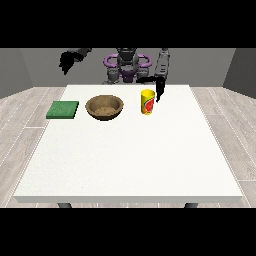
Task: Pick the cup and pour the ball into the bowl, then pick the bowl and place it on the pad
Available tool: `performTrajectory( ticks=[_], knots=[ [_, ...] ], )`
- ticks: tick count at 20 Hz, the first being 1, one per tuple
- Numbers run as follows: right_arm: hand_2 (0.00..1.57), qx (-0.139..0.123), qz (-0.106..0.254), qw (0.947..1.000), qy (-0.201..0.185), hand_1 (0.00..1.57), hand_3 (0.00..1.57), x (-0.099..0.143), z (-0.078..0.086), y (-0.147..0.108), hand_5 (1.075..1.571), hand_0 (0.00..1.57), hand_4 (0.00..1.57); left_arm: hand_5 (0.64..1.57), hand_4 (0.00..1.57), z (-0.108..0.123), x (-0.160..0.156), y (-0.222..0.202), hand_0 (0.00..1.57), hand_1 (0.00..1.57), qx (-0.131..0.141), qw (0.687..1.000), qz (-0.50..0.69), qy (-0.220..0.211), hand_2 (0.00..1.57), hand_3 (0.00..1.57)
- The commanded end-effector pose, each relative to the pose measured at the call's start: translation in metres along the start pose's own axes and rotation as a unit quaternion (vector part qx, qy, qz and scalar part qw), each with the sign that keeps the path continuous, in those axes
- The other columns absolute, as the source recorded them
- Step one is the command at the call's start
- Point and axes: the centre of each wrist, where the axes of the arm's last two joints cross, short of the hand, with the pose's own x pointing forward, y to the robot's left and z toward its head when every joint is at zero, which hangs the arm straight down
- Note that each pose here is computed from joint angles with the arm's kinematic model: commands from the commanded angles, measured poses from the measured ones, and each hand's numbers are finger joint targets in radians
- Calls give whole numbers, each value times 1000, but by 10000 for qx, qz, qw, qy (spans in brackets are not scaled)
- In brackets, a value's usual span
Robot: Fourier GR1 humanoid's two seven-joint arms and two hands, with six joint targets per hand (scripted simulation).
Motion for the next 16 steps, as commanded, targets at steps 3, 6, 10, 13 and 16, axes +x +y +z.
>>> performTrajectory(
  ticks=[3, 6, 10, 13, 16],
  knots=[
    [0, -135, -62, 9999, -31, 0, 0, -15, -2, -23, 1560, 0, 670, 1433, 138, 0, -35, 12, 0, 0, -58, 9999, -4, 141, 0, 0],
    [0, -135, 72, 9995, 281, 0, 0, -18, -9, -25, 1562, 0, 669, 1429, 203, -5, -46, 4, 0, 0, -126, 9993, -106, 347, 0, 0],
    [0, -65, 47, 9999, 126, 0, 0, -21, -6, -28, 1563, 0, 673, 1435, 211, -9, -58, 21, 0, 0, 78, 9998, 52, 188, 0, 0],
    [0, 134, 10, 9999, -102, 0, 0, -7, -10, -38, 1566, 0, 681, 1535, 645, 1, -73, 27, 0, 0, 264, 9995, 66, 126, 0, 0],
    [0, 235, -47, 9994, -262, 0, 0, 3, -13, -26, 1569, 0, 662, 1538, 1243, 1, -78, 39, 919, 919, 340, 9976, -605, 81, 1316, 1379]
  ],
)
